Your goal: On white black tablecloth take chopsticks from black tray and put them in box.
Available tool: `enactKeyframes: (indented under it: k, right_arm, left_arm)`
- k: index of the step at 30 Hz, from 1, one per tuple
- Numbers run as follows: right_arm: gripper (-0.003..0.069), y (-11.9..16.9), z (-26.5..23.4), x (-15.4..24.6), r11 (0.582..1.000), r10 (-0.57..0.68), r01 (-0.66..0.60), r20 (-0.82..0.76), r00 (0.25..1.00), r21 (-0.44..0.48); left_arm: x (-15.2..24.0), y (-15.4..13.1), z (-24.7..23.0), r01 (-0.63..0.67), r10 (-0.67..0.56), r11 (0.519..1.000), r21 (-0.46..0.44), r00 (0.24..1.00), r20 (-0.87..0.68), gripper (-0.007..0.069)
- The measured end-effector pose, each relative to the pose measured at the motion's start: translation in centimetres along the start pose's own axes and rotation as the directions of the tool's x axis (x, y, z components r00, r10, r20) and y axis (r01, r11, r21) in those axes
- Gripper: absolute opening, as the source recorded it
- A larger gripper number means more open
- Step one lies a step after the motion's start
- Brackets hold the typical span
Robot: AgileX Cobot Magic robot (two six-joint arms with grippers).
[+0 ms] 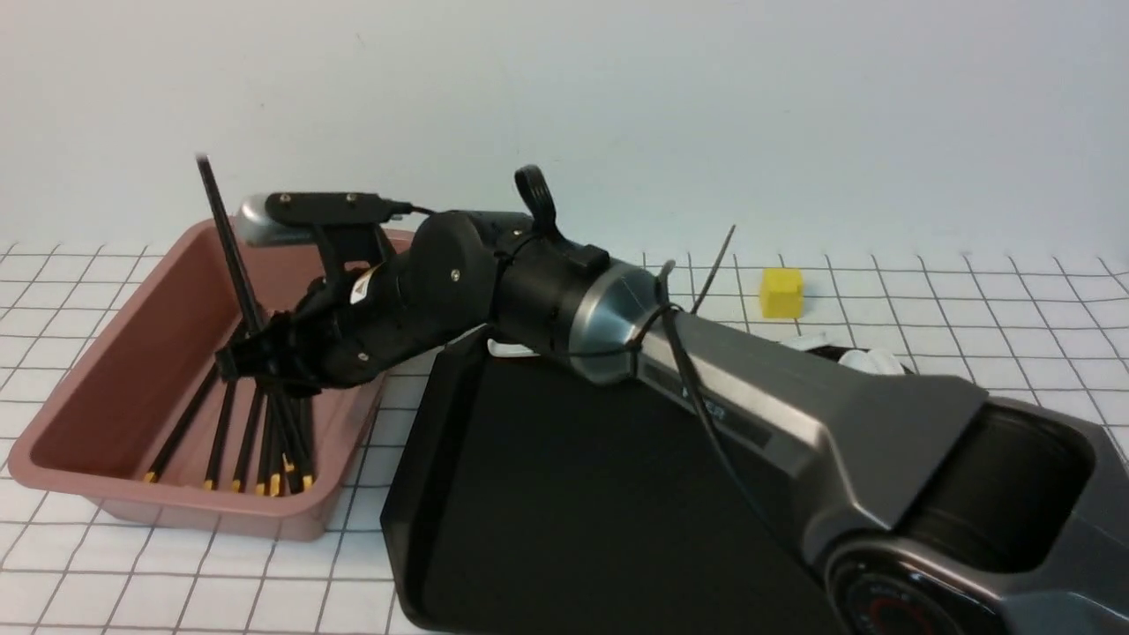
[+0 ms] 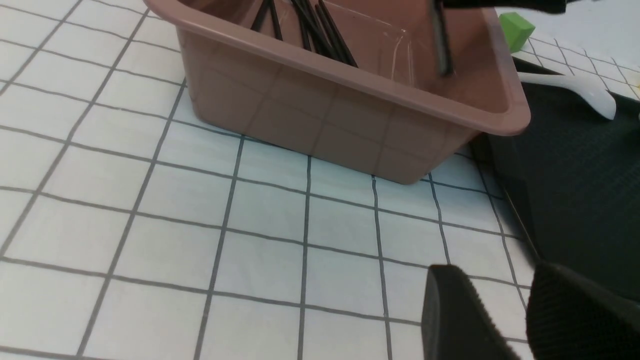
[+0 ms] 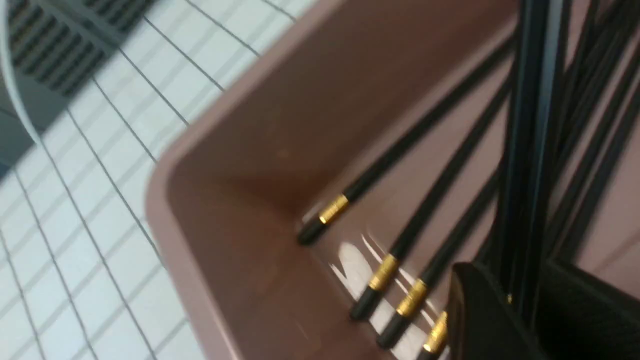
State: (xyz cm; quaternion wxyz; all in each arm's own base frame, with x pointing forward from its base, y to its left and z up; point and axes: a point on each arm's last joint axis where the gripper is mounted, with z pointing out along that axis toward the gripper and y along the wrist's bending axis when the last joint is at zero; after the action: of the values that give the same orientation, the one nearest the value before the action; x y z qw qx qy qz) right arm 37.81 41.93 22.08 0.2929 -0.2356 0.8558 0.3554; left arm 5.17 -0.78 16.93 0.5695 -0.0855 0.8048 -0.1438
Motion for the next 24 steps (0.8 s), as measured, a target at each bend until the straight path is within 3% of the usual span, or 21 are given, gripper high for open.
enactKeyframes:
  k: [5,10,15,19,24]
  right_arm:
    - [0.0238,0.2,-1.4,-0.6,1.0,-0.023,0.023,-0.065,0.998,-0.006]
    - [0.0148,1.5,-6.6,-3.2,0.995,-0.097,0.098,-0.132,0.987,0.001]
    - [-0.0001,4.4,-18.9,-7.7,0.976,-0.207,0.212,-0.092,0.974,0.049]
    - [-0.0013,7.1,-28.0,-9.6,0.956,-0.277,0.269,0.061,0.959,0.117]
    - [-0.0013,10.2,-36.7,-8.9,0.941,-0.328,0.304,0.183,0.927,0.147]
  left_arm:
    - [0.0,0.0,0.0,0.0,0.0,1.0,0.0,1.0,0.0,0.0238]
    - [0.0,0.0,0.0,0.0,0.0,1.0,0.0,1.0,0.0,0.0238]
    - [0.0,0.0,0.0,0.0,0.0,1.0,0.0,1.0,0.0,0.0239]
    - [0.0,0.0,0.0,0.0,0.0,1.0,0.0,1.0,0.0,0.0239]
    - [0.0,0.0,0.0,0.0,0.0,1.0,0.0,1.0,0.0,0.0239]
